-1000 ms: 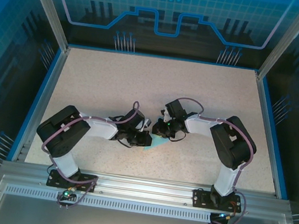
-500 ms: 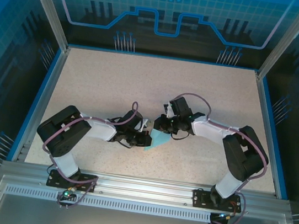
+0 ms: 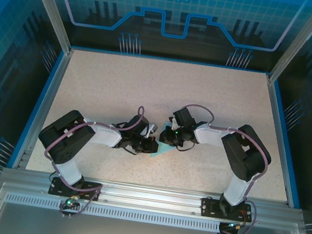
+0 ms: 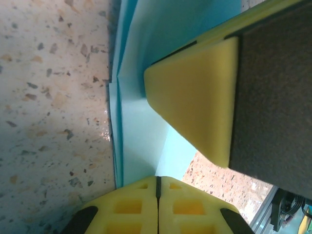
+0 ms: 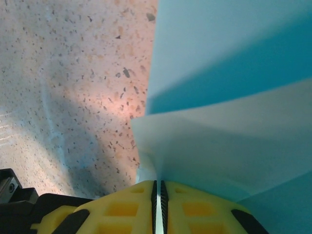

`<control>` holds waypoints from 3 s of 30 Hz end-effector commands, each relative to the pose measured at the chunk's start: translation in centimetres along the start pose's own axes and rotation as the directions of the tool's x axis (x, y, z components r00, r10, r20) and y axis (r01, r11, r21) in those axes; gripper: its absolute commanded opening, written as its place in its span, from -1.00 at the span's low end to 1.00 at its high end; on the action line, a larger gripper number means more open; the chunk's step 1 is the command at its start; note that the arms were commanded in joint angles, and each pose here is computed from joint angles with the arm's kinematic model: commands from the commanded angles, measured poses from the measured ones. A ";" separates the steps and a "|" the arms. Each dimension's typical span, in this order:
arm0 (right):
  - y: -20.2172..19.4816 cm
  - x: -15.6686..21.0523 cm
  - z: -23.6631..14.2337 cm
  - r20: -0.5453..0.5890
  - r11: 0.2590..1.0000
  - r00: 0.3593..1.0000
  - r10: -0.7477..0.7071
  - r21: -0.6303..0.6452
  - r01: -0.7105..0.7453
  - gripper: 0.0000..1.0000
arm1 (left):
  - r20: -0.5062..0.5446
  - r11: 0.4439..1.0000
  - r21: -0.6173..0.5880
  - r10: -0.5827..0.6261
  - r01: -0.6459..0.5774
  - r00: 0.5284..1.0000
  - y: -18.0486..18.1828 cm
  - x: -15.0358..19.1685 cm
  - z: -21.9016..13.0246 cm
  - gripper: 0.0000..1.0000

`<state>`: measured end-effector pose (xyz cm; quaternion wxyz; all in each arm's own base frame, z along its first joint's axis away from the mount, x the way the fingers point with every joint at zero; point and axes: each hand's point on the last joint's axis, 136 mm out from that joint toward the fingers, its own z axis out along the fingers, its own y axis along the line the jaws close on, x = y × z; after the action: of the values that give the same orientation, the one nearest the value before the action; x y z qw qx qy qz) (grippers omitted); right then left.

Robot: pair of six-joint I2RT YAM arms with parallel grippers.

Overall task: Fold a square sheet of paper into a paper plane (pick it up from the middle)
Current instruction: Fourth fold the wing at the center of the table.

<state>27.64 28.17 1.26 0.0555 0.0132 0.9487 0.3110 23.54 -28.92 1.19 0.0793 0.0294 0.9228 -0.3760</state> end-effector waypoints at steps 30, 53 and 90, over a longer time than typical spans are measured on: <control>-6.6 -10.3 -2.7 0.101 0.989 0.986 0.136 0.037 -0.140 -0.66 | -0.162 0.966 -0.241 -0.132 0.090 0.978 7.6 6.2 1.2 -1.00; -0.8 -8.0 -9.6 0.204 0.999 0.979 -0.016 -0.032 0.023 -0.60 | -0.146 0.972 -0.220 -0.120 0.086 0.982 6.6 5.3 1.2 -1.00; -7.7 -7.8 -2.4 0.103 0.990 0.986 0.130 0.033 -0.134 -0.66 | -0.174 0.960 -0.265 -0.136 0.087 0.975 8.1 6.5 1.3 -1.00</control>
<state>32.97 23.43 1.18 0.0606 0.0600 0.9343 0.3462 24.02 -29.68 0.98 0.0812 0.0355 0.9177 -0.3872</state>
